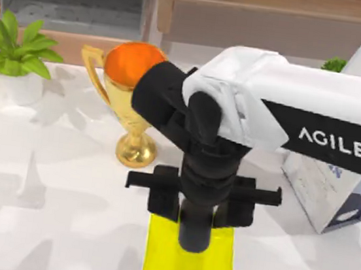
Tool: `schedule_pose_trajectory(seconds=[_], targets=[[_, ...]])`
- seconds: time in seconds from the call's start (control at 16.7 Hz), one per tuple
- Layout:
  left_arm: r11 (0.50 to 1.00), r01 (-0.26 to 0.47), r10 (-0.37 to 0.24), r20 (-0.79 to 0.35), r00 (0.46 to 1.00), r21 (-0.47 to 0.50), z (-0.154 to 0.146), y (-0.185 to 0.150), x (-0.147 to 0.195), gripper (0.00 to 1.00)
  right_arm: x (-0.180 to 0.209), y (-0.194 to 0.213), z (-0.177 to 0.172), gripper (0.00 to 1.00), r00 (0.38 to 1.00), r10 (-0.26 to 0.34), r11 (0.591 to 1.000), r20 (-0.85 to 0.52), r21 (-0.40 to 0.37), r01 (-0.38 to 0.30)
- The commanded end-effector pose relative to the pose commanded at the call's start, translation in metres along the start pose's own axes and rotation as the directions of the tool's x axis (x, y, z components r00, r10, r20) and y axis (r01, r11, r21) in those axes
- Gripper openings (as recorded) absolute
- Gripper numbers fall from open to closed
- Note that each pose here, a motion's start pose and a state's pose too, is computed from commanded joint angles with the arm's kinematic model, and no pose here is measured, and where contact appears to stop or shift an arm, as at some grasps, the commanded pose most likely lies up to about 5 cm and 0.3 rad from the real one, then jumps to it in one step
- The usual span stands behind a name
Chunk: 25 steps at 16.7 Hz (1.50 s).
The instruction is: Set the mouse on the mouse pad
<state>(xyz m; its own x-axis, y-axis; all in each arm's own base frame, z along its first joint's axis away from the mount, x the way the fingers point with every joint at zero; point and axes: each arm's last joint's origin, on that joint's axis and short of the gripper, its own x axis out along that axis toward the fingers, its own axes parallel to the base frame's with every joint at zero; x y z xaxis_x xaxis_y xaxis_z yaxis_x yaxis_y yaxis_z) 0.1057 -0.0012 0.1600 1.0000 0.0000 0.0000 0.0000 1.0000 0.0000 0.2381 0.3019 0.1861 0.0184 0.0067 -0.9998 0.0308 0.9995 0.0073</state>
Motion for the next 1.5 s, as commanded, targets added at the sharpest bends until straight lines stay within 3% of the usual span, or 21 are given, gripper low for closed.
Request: schedule_pose_trajectory(seconds=[1.38,1.5], targets=[[1.0,0.0,0.0,0.0,1.0,0.0,0.0,0.0,0.0,1.0,0.046,0.0,-0.001,0.0,1.0,-0.003,1.0,0.001,0.0,0.003],[1.0,0.0,0.0,0.0,1.0,0.0,0.0,0.0,0.0,1.0,0.046,0.0,-0.001,0.15,1.0,-0.003,1.0,0.001,0.0,0.003]])
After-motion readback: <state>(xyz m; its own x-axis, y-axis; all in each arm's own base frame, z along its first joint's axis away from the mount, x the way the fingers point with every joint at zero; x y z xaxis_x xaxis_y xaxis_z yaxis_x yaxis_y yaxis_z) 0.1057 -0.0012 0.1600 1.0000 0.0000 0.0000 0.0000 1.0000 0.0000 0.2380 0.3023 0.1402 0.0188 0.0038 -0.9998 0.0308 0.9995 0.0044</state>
